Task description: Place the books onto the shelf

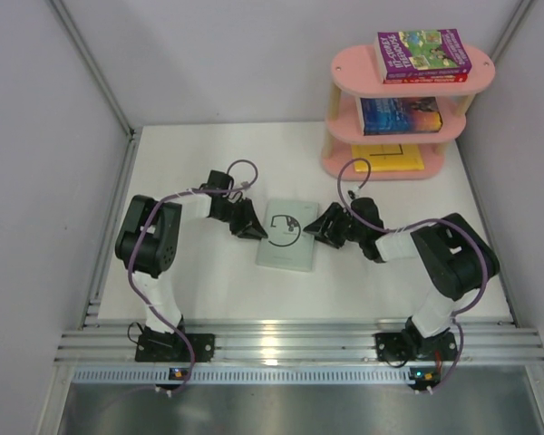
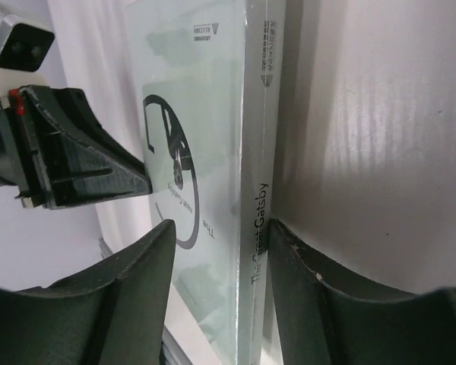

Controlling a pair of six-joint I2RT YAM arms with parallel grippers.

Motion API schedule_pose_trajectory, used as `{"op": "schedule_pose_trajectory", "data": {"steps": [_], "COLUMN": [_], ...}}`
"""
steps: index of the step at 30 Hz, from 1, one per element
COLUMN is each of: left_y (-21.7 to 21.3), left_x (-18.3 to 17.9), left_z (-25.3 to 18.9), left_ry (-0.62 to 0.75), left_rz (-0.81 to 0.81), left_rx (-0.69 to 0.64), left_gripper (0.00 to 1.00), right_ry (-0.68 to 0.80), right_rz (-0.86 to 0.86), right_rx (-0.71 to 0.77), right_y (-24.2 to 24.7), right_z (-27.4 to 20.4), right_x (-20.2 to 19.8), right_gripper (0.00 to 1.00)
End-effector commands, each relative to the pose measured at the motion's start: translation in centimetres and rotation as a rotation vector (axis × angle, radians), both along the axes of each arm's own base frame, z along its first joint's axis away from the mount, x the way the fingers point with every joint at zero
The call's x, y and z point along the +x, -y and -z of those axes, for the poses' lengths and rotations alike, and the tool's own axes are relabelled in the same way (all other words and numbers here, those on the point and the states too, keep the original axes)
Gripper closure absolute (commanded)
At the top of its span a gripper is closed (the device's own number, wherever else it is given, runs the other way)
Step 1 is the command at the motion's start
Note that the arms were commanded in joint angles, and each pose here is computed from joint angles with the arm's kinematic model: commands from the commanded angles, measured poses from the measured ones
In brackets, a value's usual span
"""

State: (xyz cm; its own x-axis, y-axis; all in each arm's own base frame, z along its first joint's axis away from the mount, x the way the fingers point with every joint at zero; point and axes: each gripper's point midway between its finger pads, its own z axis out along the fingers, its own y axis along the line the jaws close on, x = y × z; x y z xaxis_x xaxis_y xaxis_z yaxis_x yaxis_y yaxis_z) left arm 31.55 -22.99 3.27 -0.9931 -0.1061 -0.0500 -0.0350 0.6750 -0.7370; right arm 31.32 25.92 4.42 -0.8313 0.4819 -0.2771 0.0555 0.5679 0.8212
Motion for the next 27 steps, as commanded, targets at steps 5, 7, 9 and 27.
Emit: {"op": "schedule_pose_trajectory", "data": {"steps": [5, 7, 9, 27], "left_y": [3.0, 3.2, 3.4, 0.8], "left_x": [-0.6, -0.6, -0.6, 3.6], "left_z": [-1.5, -1.8, -2.3, -11.9], "left_ry": [0.004, 0.000, 0.001, 0.267], "left_rz": [0.054, 0.056, 0.058, 0.000], "left_rx": [-0.129, -0.148, -0.160, 0.075], "left_gripper": [0.78, 0.77, 0.78, 0.13], "right_ry": [0.186, 0.189, 0.180, 0.226], "right_rz": [-0.234, -0.238, -0.233, 0.193], "right_rx": [0.308, 0.309, 0.306, 0.291], "right_y": [-4.3, -4.3, -4.2, 10.5], "right_z": [-8.8, -9.0, -8.8, -10.8], "right_x": [-2.5, -2.5, -2.4, 0.5], "right_gripper": [0.53, 0.54, 0.55, 1.00]}}
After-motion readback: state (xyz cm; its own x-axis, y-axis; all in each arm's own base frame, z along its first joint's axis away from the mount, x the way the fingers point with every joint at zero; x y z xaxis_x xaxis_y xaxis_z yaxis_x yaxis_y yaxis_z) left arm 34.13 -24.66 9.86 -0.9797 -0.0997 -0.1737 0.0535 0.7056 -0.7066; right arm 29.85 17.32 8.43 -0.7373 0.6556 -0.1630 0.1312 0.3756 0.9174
